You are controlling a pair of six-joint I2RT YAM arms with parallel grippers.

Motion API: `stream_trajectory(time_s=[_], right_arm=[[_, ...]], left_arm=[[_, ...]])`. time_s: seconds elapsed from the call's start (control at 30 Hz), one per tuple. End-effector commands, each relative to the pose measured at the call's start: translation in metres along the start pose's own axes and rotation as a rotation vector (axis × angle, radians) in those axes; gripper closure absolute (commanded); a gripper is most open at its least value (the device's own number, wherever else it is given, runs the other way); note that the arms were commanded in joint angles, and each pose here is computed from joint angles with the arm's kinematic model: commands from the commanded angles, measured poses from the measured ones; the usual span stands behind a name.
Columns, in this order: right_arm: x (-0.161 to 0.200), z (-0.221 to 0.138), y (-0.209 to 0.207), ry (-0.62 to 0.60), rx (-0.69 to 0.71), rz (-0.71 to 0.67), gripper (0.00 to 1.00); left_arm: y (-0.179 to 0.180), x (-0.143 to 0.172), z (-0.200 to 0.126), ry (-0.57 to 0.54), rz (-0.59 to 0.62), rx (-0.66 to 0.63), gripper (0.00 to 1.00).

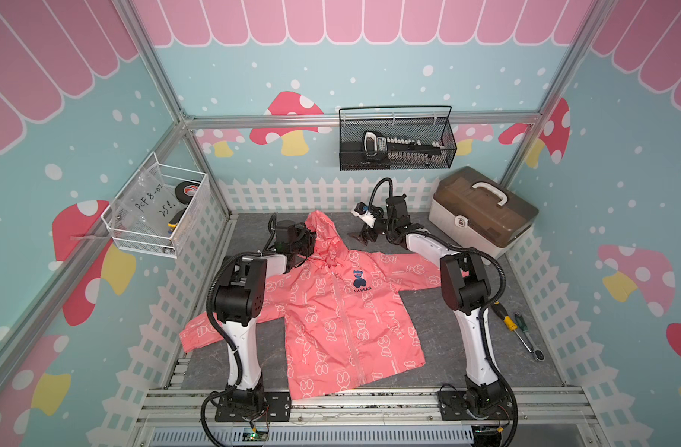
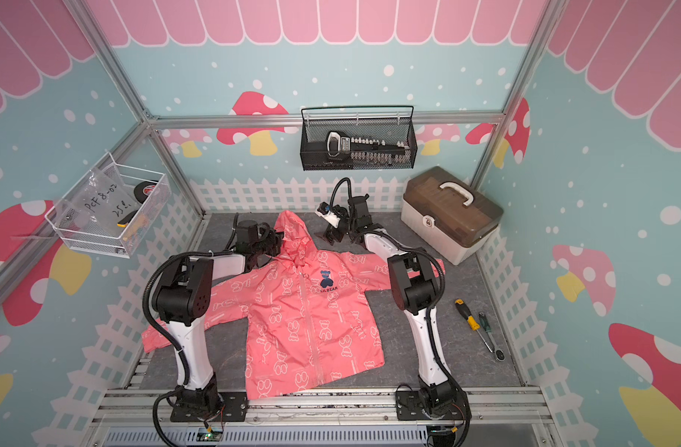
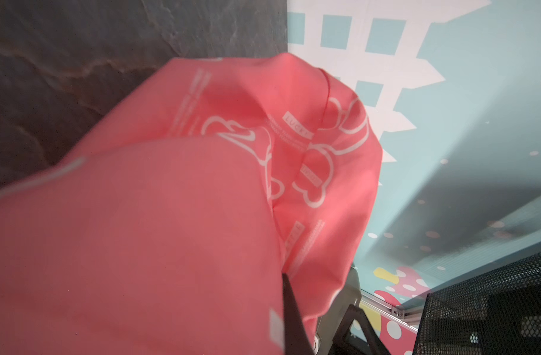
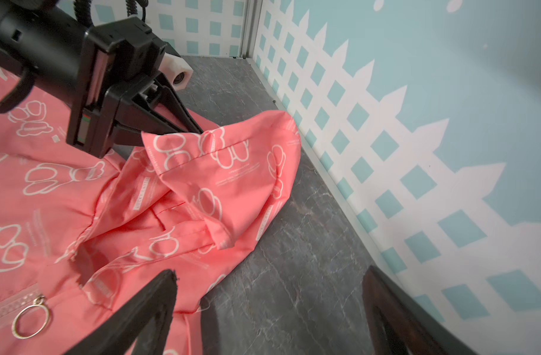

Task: Unzip the jacket
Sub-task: Flatten out the jacket at the center of the board.

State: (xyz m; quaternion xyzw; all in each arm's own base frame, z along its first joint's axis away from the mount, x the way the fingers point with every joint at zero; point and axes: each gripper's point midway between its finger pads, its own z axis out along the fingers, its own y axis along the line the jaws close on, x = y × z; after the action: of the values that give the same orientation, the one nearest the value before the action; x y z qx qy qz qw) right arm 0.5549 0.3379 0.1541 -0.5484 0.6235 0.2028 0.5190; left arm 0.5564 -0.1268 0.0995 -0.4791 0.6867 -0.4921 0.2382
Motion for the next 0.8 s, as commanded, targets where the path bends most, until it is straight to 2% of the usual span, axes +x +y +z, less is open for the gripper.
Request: stream_trajectory(time_s=[0.0,0.13,0.27,0.33,0.4,0.5,0.6,0.73,0.77], right_arm=[[0.021,0.018,0.045,0.084,-0.217,-0.158,0.07],[0.026,0.035,0.068,0.134,-0.326,-0.239,0.11],[0.026,0.044,0.075,0.118,-0.344,-0.265,0.18],[0.024,0.047,0.076,0.106,-0.351,-0.269,0.37],[0.024,0.050,0.077,0.099,-0.352,-0.275,0.51],[0.022,0.054,0.077,0.086,-0.351,-0.278,0.62],[0.021,0.059,0.074,0.082,-0.333,-0.286,0.60],[0.016,0.065,0.066,0.079,-0.292,-0.311,0.41],[0.014,0.066,0.065,0.073,-0.287,-0.310,0.39]], left_arm=[[-0.017,0.007,-0.007,0.043,0.046,0.008,1.00],[-0.021,0.006,-0.007,0.049,0.048,0.014,1.00],[-0.025,0.007,-0.008,0.056,0.048,0.025,1.00],[-0.030,0.006,-0.011,0.056,0.052,0.031,1.00],[-0.035,0.005,-0.013,0.058,0.061,0.036,1.00],[-0.044,0.006,-0.016,0.060,0.075,0.043,1.00],[-0.054,0.008,-0.019,0.066,0.092,0.050,1.00],[-0.064,0.011,-0.025,0.070,0.114,0.053,1.00],[-0.066,0.012,-0.026,0.071,0.118,0.054,1.00]])
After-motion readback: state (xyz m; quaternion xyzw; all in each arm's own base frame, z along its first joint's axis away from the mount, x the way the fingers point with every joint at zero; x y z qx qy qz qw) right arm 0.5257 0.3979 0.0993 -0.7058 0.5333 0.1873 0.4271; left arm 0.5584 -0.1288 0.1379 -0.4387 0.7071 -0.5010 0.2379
